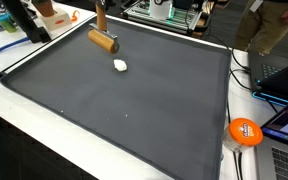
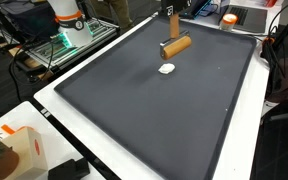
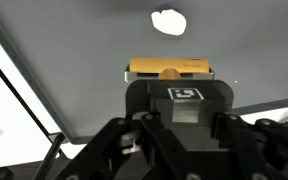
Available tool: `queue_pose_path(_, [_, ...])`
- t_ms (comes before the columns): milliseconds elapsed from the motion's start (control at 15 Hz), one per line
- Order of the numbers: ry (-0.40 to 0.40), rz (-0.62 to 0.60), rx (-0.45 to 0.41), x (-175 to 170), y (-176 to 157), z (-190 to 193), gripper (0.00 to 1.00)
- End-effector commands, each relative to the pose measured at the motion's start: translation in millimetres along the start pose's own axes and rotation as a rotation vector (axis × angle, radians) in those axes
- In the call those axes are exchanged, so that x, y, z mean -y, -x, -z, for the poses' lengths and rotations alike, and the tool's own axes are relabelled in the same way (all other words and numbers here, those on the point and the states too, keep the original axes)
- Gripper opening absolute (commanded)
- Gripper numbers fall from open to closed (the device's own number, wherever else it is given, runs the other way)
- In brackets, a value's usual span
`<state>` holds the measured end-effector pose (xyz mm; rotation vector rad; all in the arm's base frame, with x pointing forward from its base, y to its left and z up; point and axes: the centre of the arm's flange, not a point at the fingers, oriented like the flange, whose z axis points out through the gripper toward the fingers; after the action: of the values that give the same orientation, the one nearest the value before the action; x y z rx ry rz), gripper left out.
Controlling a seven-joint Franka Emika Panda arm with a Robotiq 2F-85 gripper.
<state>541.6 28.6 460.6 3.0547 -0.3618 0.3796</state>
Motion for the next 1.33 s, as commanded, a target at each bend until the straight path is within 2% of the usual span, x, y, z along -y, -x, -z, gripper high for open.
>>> queue_pose_path(0, [-0.043, 0.053, -0.052, -19, 41, 2, 0.22])
queue_pose_path(133, [-0.051, 0.099, -0.089, -25, 53, 3, 0.22])
queue_pose_path(267, [-0.1, 0.149, -0.107, -32, 62, 6, 0.22])
queue_pose_path(333, [-0.055, 0.112, -0.077, -16, 40, -5, 0.47])
queue_pose_path(667, [-0.075, 0.139, -0.091, -23, 51, 1, 0.47])
queue_pose_path(733, [-0.08, 0.145, -0.101, -24, 51, 0, 0.22])
queue_pose_path(1267, [-0.162, 0.265, -0.159, -50, 75, -14, 0.22])
